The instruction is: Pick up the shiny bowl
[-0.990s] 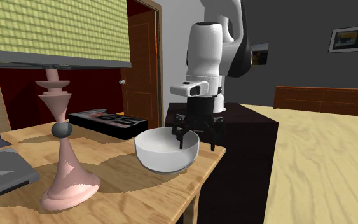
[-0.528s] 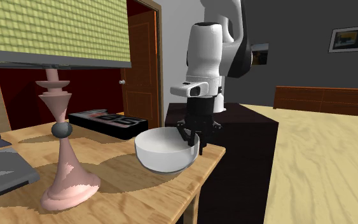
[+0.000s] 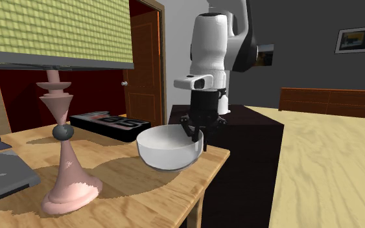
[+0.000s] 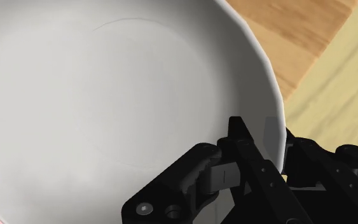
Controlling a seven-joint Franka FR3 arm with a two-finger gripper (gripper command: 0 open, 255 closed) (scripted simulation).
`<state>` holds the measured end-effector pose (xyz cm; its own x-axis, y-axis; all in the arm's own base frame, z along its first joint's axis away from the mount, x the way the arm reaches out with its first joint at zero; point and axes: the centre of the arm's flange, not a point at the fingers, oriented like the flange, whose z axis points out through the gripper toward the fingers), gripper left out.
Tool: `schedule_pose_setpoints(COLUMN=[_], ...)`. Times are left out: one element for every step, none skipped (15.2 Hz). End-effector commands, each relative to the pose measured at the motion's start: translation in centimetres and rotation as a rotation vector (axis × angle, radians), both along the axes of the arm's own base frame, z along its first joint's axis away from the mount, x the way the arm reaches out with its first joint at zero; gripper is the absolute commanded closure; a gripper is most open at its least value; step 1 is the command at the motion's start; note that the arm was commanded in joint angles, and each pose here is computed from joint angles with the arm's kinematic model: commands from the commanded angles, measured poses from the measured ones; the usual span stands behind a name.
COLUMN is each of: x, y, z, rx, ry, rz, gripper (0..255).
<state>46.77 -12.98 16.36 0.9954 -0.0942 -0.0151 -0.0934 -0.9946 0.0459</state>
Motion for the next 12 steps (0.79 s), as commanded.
schedule_pose_setpoints(x=[0.1,0.1,0.1,0.1,0.1,0.1,0.1,0.1,0.1,0.1,0.1,0.1], y=[-0.1,-0.1,-0.1,-0.1,-0.1,-0.1,-0.1,-0.1,-0.1,-0.1,-0.1,-0.1], z=[1.1,1.6,2.1,2.7,3.2,3.7,4.2,4.8,5.3,5.8,5.9,5.9], rx=[0.000,0.000,0.000,0.000,0.000,0.000,0.000,0.000,0.000,0.000,0.000,0.000], ry=[0.000,0.000,0.000,0.000,0.000,0.000,0.000,0.000,0.000,0.000,0.000,0.000], rz=[0.000,0.000,0.000,0.000,0.000,0.000,0.000,0.000,0.000,0.000,0.000,0.000], gripper=[255,255,255,255,255,255,255,255,255,255,255,255])
